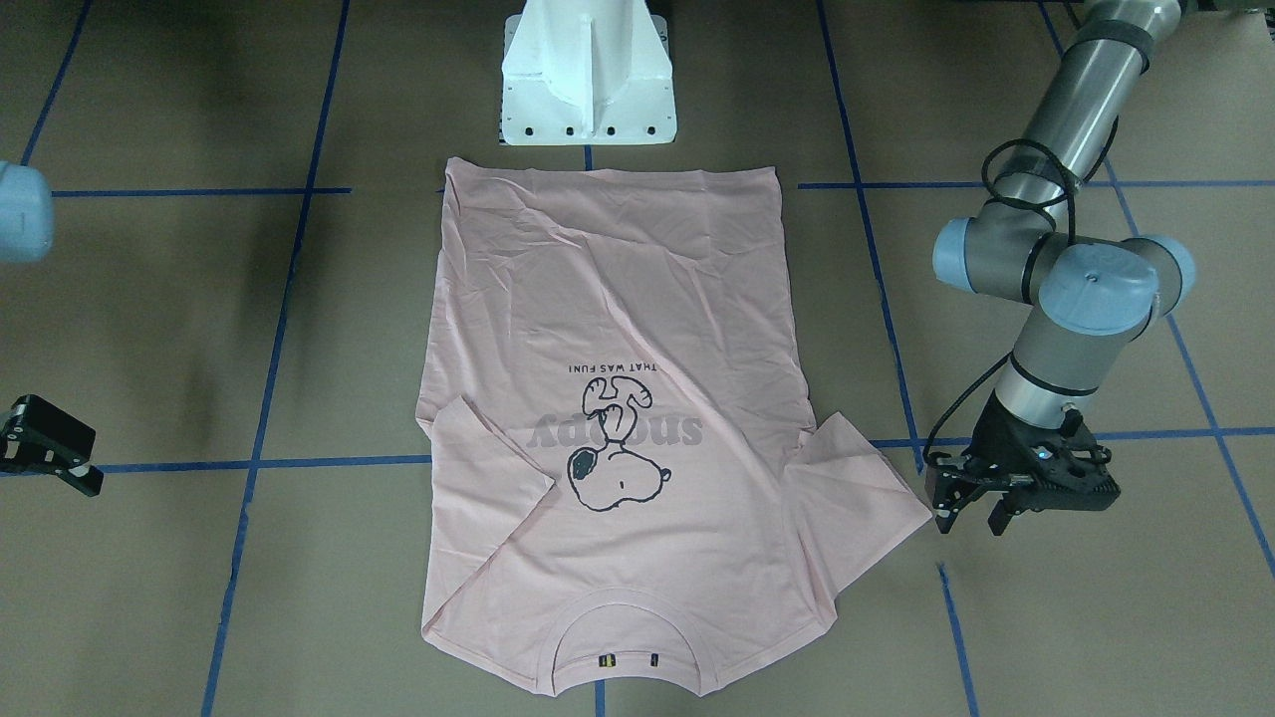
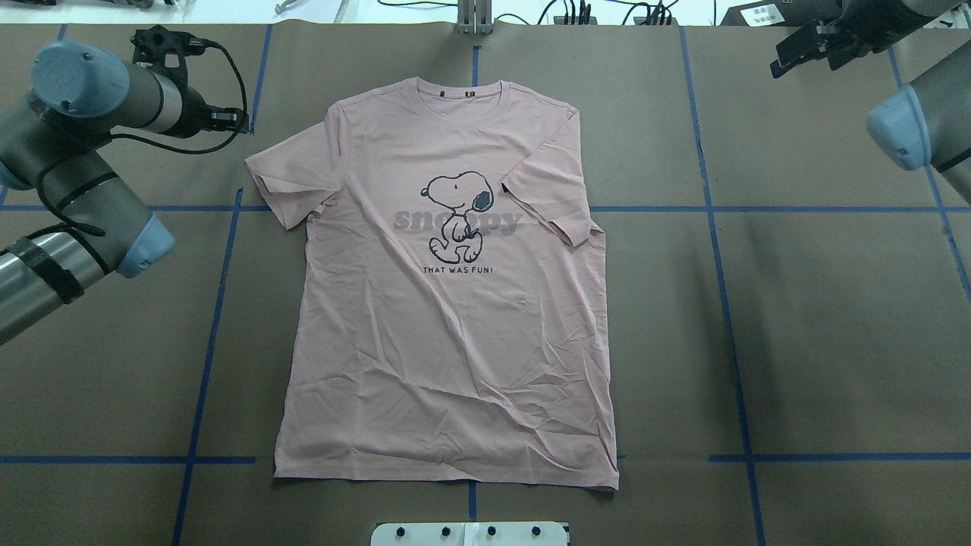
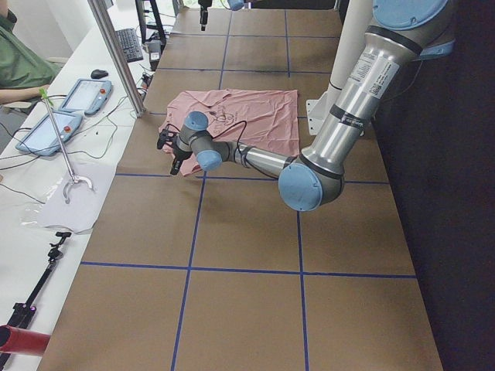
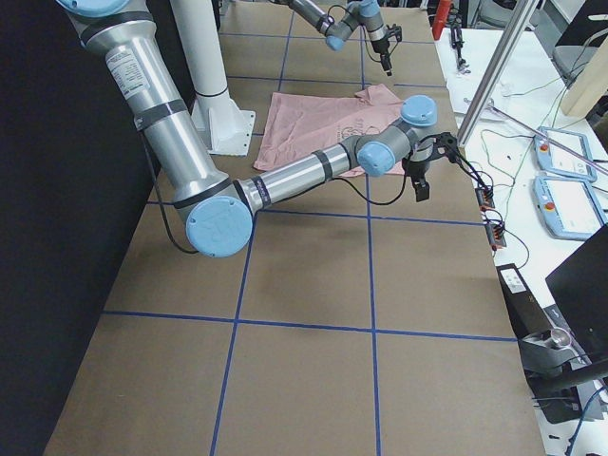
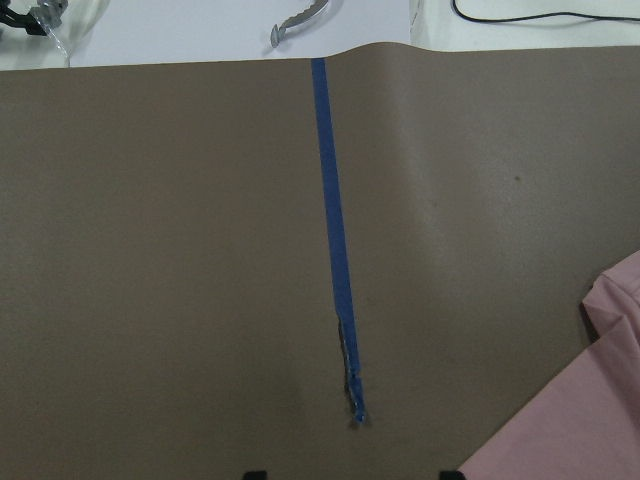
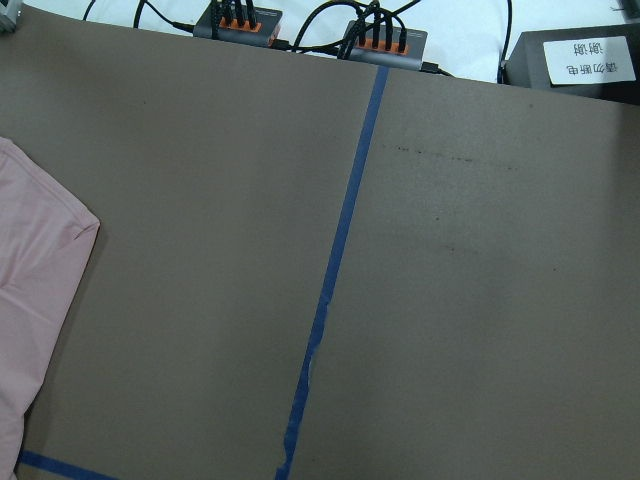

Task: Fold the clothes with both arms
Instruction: 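Move the left gripper to the sleeve nearest the left arm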

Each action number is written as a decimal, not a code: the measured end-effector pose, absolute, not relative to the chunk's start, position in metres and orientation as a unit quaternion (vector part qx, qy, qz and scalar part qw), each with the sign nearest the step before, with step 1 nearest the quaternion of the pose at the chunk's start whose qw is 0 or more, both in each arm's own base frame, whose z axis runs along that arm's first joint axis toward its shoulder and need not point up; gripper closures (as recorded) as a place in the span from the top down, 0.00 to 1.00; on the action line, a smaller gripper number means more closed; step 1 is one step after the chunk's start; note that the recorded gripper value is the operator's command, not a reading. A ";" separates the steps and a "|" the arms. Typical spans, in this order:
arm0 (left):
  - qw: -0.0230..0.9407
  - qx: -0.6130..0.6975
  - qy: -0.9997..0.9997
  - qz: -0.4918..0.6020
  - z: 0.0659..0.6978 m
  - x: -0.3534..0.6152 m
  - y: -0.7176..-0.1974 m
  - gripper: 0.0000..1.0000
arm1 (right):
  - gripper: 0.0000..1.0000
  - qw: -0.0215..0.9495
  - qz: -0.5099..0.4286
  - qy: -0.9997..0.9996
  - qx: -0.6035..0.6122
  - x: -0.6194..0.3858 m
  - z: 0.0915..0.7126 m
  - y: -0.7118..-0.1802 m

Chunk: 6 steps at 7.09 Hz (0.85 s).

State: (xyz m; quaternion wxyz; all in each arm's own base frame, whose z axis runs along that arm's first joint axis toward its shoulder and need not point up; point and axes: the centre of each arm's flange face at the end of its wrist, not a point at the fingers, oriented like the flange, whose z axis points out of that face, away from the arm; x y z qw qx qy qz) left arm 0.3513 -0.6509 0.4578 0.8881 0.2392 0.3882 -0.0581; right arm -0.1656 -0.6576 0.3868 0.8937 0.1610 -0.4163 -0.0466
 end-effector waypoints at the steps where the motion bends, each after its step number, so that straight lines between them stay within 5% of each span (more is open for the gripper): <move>1: 0.888 0.239 0.390 -0.055 0.464 0.359 -0.649 0.60 | 1.00 0.894 -0.046 -0.416 0.161 -0.166 0.387 -0.658; 6: 0.888 0.233 0.396 -0.035 0.469 0.387 -0.634 0.57 | 1.00 0.895 -0.045 -0.415 0.161 -0.165 0.388 -0.658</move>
